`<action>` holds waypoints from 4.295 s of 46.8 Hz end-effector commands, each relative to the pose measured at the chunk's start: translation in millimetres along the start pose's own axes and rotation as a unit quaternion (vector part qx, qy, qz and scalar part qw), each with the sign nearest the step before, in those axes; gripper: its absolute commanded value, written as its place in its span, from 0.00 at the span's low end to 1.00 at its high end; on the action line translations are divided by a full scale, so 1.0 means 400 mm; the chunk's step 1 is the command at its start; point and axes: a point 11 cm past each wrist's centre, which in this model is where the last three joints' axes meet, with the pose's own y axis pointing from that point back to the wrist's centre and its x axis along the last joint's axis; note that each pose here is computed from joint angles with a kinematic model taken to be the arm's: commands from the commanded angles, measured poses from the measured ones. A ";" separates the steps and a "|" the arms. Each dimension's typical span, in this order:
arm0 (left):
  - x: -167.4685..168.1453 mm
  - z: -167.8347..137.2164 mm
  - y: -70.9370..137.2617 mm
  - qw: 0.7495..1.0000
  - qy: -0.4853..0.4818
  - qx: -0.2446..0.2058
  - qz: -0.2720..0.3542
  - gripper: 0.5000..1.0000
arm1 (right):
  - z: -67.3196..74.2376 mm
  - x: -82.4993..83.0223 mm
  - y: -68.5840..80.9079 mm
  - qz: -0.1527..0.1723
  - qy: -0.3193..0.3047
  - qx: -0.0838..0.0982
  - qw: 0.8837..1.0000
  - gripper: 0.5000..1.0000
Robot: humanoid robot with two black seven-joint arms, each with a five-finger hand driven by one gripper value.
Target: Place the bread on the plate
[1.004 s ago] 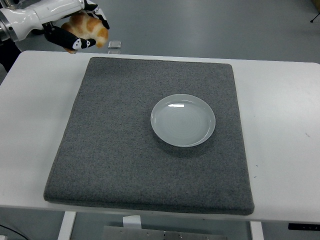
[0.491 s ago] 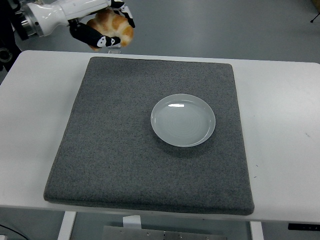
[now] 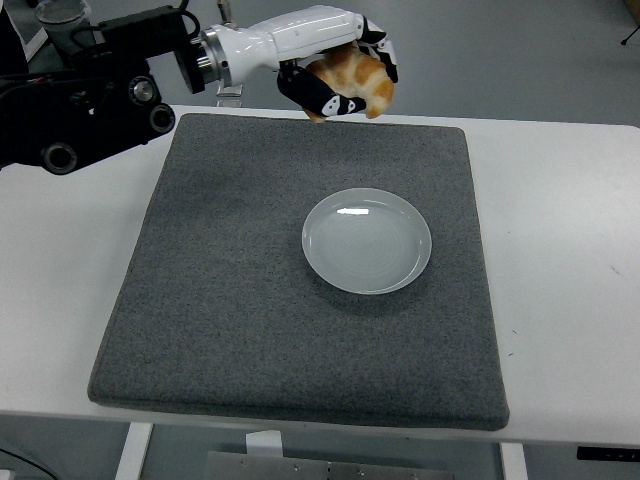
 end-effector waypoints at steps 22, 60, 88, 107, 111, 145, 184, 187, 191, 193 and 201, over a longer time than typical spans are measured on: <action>-0.176 0.019 -0.132 0.998 -0.051 -0.008 -0.046 0.00 | -0.002 0.003 0.000 0.003 0.000 0.001 1.000 0.86; -0.445 -0.038 -0.049 0.996 -0.021 0.020 -0.089 0.00 | -0.002 0.004 0.000 0.005 -0.002 0.001 1.000 0.86; -0.468 -0.056 -0.028 0.996 -0.004 0.036 -0.079 0.09 | 0.001 0.005 0.000 0.005 -0.001 0.000 1.000 0.86; -0.464 -0.078 -0.006 0.996 -0.003 0.049 -0.068 0.47 | -0.002 0.004 0.000 0.005 -0.002 0.001 1.000 0.86; -0.459 -0.085 0.000 0.996 0.001 0.054 -0.066 0.55 | -0.002 0.005 0.000 0.005 -0.002 0.001 1.000 0.86; -0.371 -0.093 -0.011 0.994 0.078 0.072 -0.011 0.98 | -0.002 0.004 0.000 0.005 -0.002 0.001 1.000 0.86; -0.011 -0.260 0.119 0.855 0.452 0.126 0.221 0.98 | -0.004 0.003 0.000 0.002 -0.002 0.001 1.000 0.86; -0.006 -0.290 0.140 0.833 0.476 0.138 0.245 0.98 | -0.004 0.003 0.000 0.002 -0.002 0.001 1.000 0.86; 0.004 -0.323 0.166 0.808 0.501 0.148 0.274 0.98 | -0.004 0.003 0.000 0.002 -0.002 0.001 1.000 0.86; 0.007 -0.335 0.176 0.797 0.513 0.149 0.283 0.98 | -0.004 0.002 0.000 0.002 -0.002 0.001 1.000 0.86; 0.039 -0.383 0.225 0.746 0.562 0.141 0.327 0.98 | -0.004 0.003 0.000 0.002 -0.002 0.001 1.000 0.86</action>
